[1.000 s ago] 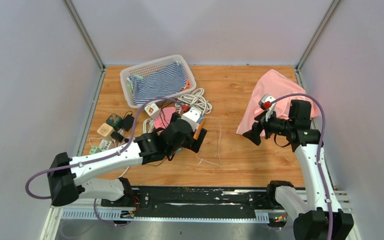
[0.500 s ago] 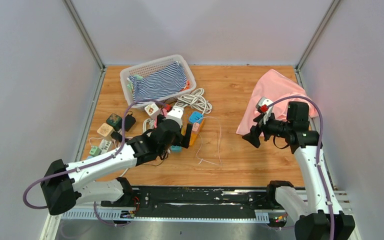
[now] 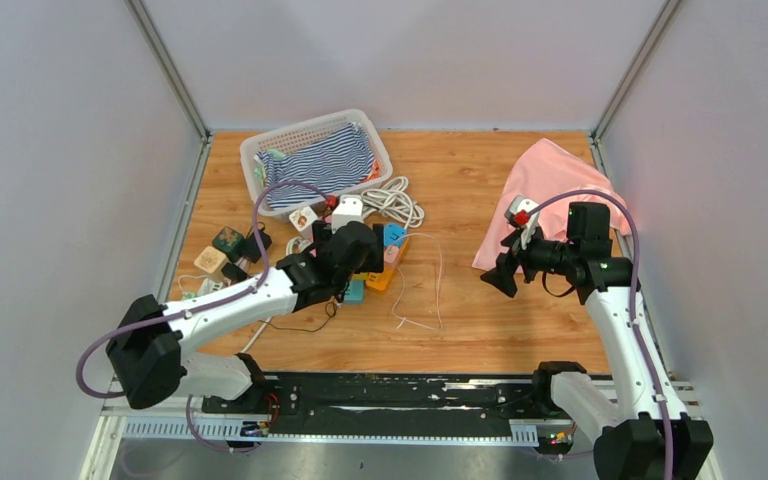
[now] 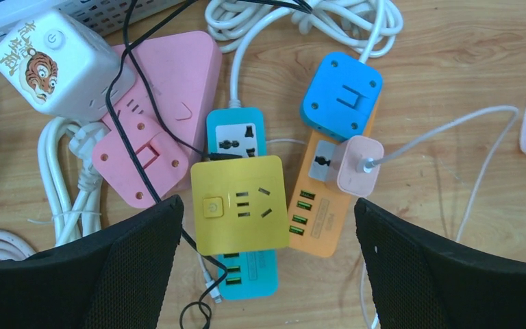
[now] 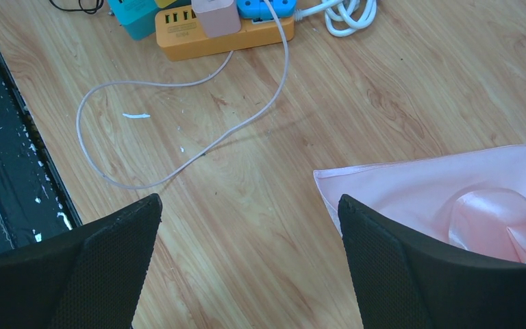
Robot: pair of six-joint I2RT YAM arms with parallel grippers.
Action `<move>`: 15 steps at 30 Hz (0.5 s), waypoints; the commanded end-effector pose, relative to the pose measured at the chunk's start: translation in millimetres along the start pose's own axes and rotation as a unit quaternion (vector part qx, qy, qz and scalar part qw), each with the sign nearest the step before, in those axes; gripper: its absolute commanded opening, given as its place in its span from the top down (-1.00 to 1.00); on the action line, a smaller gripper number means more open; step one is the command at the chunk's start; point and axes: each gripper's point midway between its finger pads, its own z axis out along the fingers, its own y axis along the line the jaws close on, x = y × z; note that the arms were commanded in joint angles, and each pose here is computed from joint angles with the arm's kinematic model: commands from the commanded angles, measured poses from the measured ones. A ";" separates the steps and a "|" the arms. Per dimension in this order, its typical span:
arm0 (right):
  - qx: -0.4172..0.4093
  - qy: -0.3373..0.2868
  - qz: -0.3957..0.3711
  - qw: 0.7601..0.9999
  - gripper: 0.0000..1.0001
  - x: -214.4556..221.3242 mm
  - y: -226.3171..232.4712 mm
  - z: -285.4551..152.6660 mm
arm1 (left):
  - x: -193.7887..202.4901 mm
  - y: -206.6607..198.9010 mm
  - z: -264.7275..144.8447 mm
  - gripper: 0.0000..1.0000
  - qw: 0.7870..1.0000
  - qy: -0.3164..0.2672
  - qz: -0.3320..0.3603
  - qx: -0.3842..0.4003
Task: Pull the plug off the socket
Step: Move the socket to the center of the board.
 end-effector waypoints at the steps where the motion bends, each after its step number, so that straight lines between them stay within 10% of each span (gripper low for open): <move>1: -0.014 0.014 0.004 1.000 -1.00 9.7 7.0 3.7 | -3.1 14.2 12.4 -0.86 0.998 -0.009 0.008 -0.062; 15: -0.022 0.018 0.007 1.000 -1.00 12.9 8.8 6.1 | 34.5 19.9 38.6 -0.59 0.997 0.025 0.012 -0.067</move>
